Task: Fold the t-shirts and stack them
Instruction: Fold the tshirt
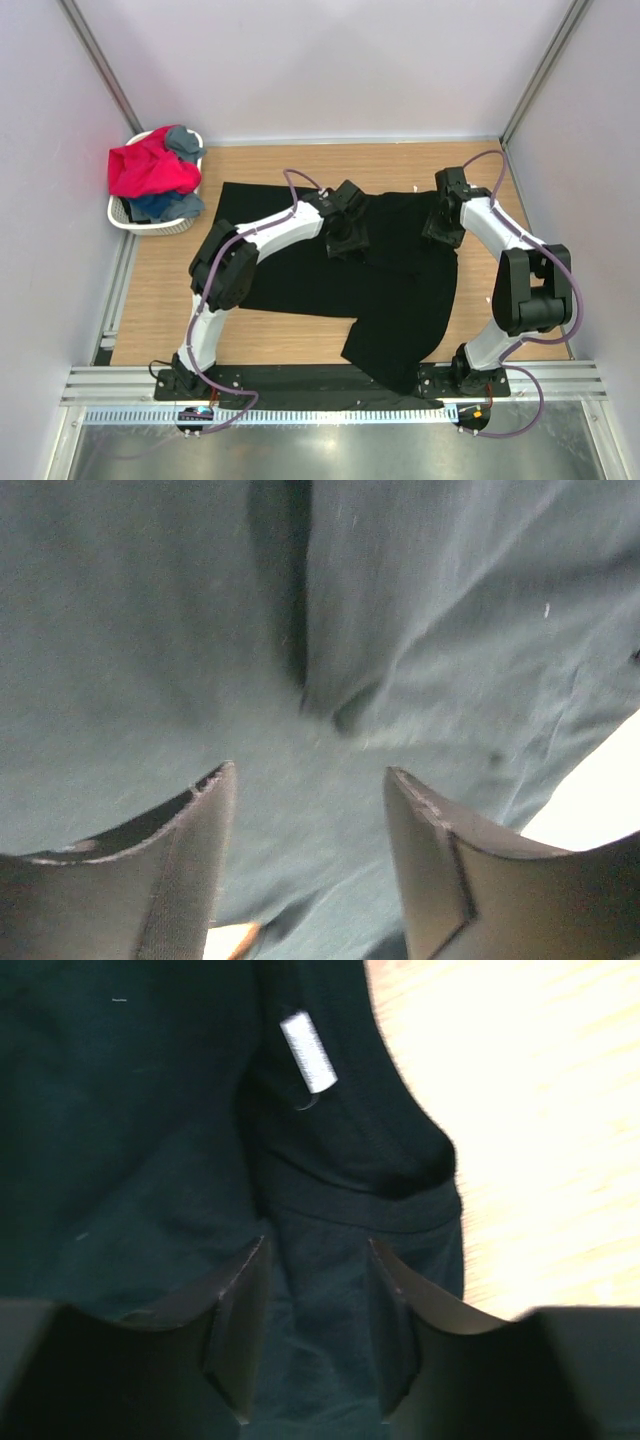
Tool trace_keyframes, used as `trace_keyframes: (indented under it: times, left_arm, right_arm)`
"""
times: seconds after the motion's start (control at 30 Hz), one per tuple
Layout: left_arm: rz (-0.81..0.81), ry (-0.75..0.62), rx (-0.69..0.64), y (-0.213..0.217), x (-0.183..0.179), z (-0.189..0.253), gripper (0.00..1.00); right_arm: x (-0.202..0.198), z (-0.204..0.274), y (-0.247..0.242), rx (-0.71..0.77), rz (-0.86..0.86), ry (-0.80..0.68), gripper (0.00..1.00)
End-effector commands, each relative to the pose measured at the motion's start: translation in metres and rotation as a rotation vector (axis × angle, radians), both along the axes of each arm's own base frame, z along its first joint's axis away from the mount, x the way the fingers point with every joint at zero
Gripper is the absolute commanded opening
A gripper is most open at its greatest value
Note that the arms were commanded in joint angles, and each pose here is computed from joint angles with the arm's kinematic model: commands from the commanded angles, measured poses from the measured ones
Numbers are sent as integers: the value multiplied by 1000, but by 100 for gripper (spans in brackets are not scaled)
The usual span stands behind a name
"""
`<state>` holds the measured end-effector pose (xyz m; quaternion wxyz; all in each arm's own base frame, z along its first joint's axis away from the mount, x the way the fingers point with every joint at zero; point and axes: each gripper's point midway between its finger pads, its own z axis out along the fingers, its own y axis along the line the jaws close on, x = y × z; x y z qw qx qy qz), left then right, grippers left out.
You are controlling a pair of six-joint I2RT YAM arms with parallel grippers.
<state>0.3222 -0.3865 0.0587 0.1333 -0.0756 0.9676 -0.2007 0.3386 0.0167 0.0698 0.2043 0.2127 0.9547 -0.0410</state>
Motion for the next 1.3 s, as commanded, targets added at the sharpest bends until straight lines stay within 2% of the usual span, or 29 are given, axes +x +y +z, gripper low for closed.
trace_keyframes:
  times: [0.0, 0.07, 0.17, 0.23, 0.3, 0.33, 0.37, 0.43, 0.47, 0.5, 0.6, 0.67, 0.7, 0.97, 1.1, 1.27]
  left_arm:
    - [-31, -90, -27, 27, 1, 63, 65]
    - [-33, -68, -29, 47, -3, 62, 67]
    - [28, -107, -54, 93, 13, 80, 68]
    - [88, -192, -55, 129, 37, 97, 68]
    - [131, -254, -45, 151, 59, 101, 68]
    - [177, -272, -38, 173, 78, 100, 68]
    - [195, -297, -17, 183, 91, 100, 67]
    - [245, -358, 0, 202, 124, 110, 66]
    - [274, -355, 67, 215, 139, 93, 66]
    - [277, -384, 59, 214, 153, 102, 65]
    - [324, -366, 110, 230, 182, 72, 63]
    - [350, -374, 105, 237, 198, 70, 61]
    - [371, -349, 107, 239, 204, 53, 61]
    - [459, -255, 176, 265, 217, -3, 61]
    - [557, -121, 304, 297, 195, -27, 61]
    - [541, -107, 394, 320, 186, -27, 61]
  right_arm:
    - [15, 41, 11, 62, 16, -123, 55]
    - [19, 51, 13, 72, 28, -151, 59]
    - [29, 62, 20, 82, 46, -190, 69]
    - [45, 65, 29, 111, 63, -225, 83]
    - [61, 67, 35, 131, 76, -250, 91]
    - [71, 67, 39, 148, 73, -267, 91]
    - [78, 51, 40, 147, 67, -231, 92]
    - [100, 54, 42, 156, 44, -259, 92]
    - [106, 34, 42, 150, 30, -222, 92]
    - [118, 36, 44, 149, 24, -239, 92]
    - [136, 12, 37, 111, -16, -211, 92]
    - [141, 3, 37, 104, -18, -199, 92]
    - [146, 0, 37, 105, -22, -197, 92]
    - [142, -39, 14, 22, -59, -121, 94]
    - [140, -48, -6, 8, -92, -99, 94]
    - [144, -47, -24, -19, -94, -98, 94]
